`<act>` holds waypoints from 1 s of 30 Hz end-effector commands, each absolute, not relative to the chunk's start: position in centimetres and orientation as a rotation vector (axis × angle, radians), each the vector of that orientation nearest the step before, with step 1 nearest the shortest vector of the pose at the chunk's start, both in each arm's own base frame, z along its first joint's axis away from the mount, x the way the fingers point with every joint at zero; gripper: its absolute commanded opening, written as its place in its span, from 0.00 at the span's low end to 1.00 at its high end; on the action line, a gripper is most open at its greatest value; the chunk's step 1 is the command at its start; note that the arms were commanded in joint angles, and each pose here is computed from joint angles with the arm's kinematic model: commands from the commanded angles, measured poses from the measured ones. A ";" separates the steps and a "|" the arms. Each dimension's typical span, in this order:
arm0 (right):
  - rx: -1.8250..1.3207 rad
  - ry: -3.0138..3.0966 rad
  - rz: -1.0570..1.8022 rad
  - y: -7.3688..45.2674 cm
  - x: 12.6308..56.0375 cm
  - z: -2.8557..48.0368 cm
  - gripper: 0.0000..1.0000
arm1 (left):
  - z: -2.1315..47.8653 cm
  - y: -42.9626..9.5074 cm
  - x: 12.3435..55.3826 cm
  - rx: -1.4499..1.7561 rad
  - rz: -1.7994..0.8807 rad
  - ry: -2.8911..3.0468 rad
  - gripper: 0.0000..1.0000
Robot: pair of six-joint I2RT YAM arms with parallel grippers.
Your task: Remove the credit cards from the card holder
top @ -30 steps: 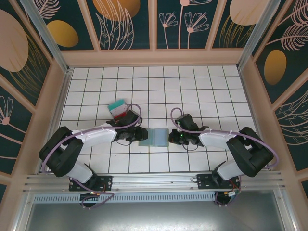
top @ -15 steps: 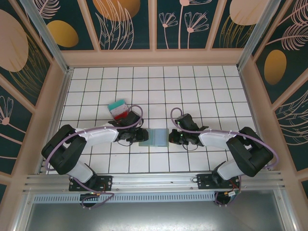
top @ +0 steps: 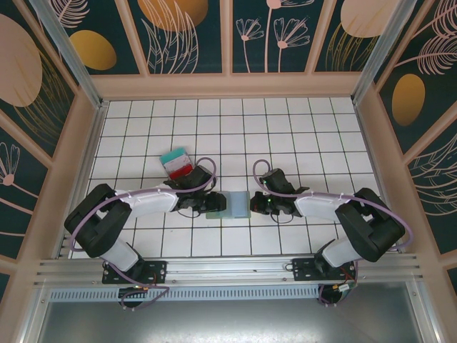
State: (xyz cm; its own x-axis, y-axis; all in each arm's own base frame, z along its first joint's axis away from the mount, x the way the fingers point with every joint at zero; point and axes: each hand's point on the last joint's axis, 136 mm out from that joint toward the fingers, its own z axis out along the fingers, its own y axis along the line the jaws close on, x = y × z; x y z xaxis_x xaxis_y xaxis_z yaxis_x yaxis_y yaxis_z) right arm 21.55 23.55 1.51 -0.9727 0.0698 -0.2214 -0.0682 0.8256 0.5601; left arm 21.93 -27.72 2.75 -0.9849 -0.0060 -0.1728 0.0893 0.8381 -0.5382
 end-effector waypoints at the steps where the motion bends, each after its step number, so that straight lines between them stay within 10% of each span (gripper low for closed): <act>1: -0.010 2.787 0.875 24.3 21.4 1.2 0.00 | 3.5 -29.1 22.1 0.110 -0.916 2.826 0.50; 11: -0.013 2.789 0.875 24.4 21.5 1.1 0.00 | 4.1 -29.2 22.1 0.134 -0.932 2.803 0.96; 30: 0.028 2.731 0.785 22.6 23.6 3.5 0.21 | 5.3 -26.7 22.7 0.182 -0.718 2.801 0.98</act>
State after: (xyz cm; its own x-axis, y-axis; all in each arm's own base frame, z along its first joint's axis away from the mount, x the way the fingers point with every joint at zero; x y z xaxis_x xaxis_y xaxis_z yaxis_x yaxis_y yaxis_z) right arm 22.45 23.43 2.12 -0.9691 0.0772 -0.2344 -0.0646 0.8374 0.5427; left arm 22.45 -27.63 4.22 -0.9719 0.0398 -0.2322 0.1555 0.8486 -0.5056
